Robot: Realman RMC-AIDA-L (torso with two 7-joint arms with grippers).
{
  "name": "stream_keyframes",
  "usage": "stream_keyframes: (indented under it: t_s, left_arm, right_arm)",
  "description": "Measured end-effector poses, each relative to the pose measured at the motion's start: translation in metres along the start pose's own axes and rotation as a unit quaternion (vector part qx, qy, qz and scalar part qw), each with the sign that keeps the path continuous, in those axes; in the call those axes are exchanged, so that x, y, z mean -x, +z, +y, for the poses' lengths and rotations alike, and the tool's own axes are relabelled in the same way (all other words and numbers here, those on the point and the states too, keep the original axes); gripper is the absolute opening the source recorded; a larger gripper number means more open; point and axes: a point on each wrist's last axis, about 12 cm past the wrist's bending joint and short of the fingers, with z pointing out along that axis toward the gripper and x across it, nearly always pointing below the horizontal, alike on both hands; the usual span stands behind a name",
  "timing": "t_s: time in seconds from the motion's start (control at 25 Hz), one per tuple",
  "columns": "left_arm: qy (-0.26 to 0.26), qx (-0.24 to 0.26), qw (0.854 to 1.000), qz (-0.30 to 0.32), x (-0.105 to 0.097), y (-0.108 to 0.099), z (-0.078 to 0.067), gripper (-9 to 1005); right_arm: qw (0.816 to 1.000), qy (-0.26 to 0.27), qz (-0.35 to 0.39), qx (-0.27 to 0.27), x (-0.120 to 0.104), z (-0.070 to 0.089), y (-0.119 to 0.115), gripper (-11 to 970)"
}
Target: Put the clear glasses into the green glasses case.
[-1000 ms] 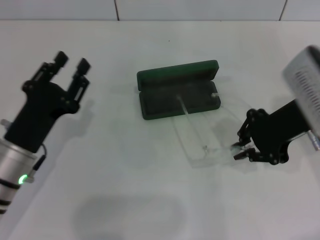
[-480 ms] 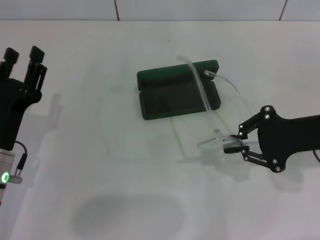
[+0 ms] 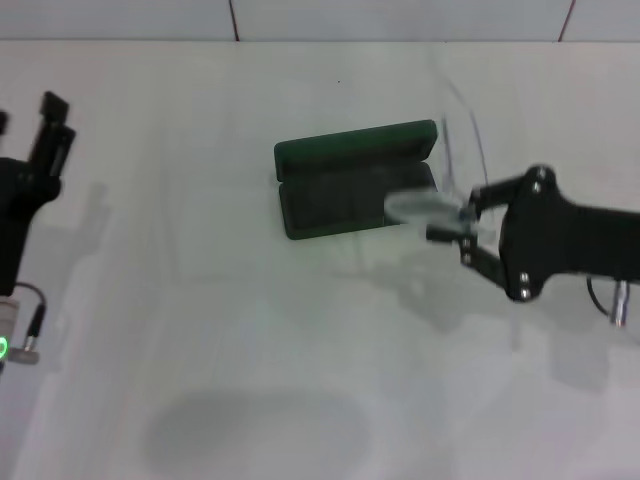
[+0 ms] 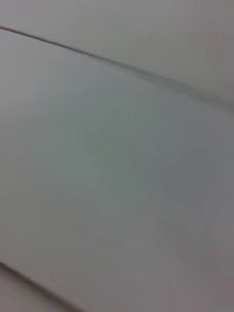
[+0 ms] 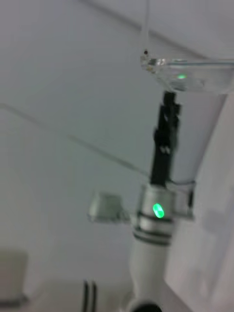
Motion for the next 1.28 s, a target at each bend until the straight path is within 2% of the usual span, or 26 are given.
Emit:
stream_keyframes:
  t_s: [0.12,0.16,0.2,0.24,0.28,0.36,0.48,0.64,0.68,0.72,0.76,0.96,1.08,1.2,1.28]
  left_arm:
    - [-0.068,-0.092,0.992,0.045,0.006,0.019,0.002,823]
    - [-0.068,-0.092,0.992,0.045,0.006,0.019,0.002,826]
    - [-0.096,-0.133,0.984,0.075,0.011,0.028,0.006,829]
    - [-0.137,-0.206,0.958,0.147,0.025,0.052,0.011,829]
    - [-0.140,-0.213,0.955,0.154,0.026,0.054,0.011,829]
    - [-0.163,-0.257,0.933,0.192,0.034,0.063,0.009,830]
    - [-0.167,-0.334,0.904,0.208,0.047,0.072,-0.001,830]
    - [-0.180,-0.401,0.872,0.214,0.062,0.079,-0.009,829]
    - [-0.180,-0.401,0.872,0.214,0.062,0.079,-0.009,829]
    - [-0.186,-0.411,0.866,0.217,0.065,0.081,-0.011,829]
    - [-0.199,-0.437,0.846,0.231,0.068,0.088,-0.019,830]
    - [-0.203,-0.487,0.810,0.255,0.068,0.101,-0.039,830]
    - [-0.195,-0.502,0.800,0.265,0.066,0.107,-0.048,829]
    - [-0.182,-0.509,0.800,0.260,0.063,0.109,-0.052,829]
    - [-0.146,-0.505,0.815,0.246,0.055,0.108,-0.056,829]
  right_arm:
    - [0.999,0.021,-0.014,-0.020,-0.001,-0.006,0.006,116]
    - [0.999,0.024,-0.015,-0.019,-0.001,-0.008,0.007,116]
    - [0.999,0.031,-0.015,-0.013,-0.001,-0.009,0.010,116]
    - [0.999,0.035,-0.014,-0.009,-0.001,-0.010,0.012,116]
    - [0.999,0.040,-0.012,-0.005,-0.001,-0.011,0.013,116]
    - [0.999,0.046,-0.009,0.005,-0.001,-0.014,0.017,116]
    - [0.998,0.055,-0.002,0.018,-0.001,-0.016,0.020,116]
    - [0.997,0.054,0.016,0.050,-0.002,-0.017,0.027,116]
    - [0.997,0.052,0.018,0.057,-0.002,-0.016,0.029,116]
    - [0.996,0.052,0.019,0.063,-0.003,-0.015,0.030,117]
    - [0.996,0.051,0.021,0.069,-0.003,-0.013,0.032,117]
    - [0.994,0.039,0.021,0.098,-0.002,-0.008,0.039,117]
    - [0.992,0.030,0.019,0.117,-0.001,-0.005,0.043,117]
    - [0.990,0.025,0.018,0.137,0.000,-0.001,0.047,117]
    - [0.988,0.025,0.017,0.148,0.001,0.002,0.048,117]
